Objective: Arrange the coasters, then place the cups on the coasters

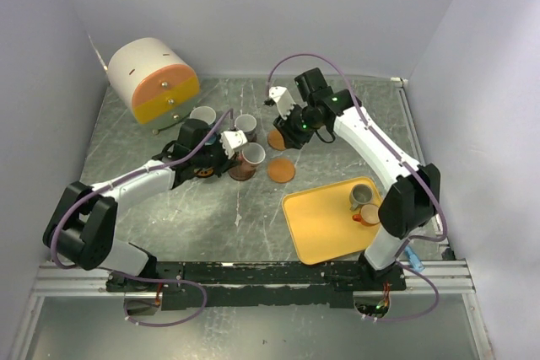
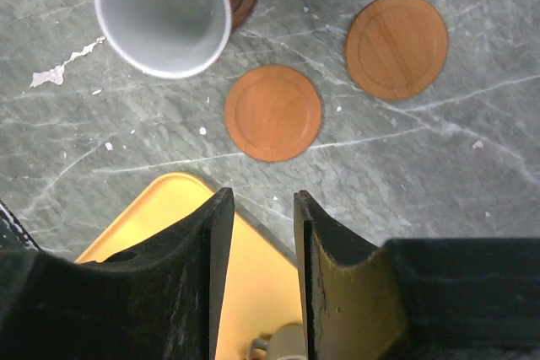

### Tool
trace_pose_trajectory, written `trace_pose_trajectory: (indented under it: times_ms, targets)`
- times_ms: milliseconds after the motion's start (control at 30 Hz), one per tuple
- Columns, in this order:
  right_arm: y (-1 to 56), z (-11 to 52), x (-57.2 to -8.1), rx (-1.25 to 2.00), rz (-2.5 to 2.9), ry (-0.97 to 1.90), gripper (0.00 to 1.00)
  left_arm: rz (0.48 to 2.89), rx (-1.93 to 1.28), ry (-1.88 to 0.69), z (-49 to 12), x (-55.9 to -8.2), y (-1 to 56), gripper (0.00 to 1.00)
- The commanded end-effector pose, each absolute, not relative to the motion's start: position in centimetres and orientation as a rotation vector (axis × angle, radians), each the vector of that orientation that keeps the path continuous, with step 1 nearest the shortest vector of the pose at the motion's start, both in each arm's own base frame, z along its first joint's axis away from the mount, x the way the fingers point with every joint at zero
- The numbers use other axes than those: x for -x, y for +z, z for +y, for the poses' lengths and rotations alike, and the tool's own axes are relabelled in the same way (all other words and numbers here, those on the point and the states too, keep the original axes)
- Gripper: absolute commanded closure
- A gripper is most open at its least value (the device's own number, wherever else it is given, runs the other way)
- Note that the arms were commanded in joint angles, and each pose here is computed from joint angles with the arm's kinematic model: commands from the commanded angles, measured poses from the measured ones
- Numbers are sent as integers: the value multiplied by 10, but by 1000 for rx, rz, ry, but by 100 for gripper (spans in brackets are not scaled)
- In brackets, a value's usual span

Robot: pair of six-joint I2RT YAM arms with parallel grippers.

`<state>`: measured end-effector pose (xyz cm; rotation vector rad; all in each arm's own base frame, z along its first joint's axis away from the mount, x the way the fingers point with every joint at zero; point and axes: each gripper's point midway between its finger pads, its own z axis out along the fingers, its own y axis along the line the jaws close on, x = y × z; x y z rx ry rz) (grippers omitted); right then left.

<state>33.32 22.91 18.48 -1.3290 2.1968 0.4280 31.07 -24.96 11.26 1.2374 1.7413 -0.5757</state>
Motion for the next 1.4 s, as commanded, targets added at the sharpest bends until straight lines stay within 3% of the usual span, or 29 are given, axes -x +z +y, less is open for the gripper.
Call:
trace_pose_trajectory:
  times_ms: [0,1367]
  targets:
    - [194,225,-332,1290,2168,428,65,1720,-1027,-522,-249,-342,135,93]
    - [189,212,-324,1283,2167,375,65,1878,-1014,-516,-239,-343,98,93]
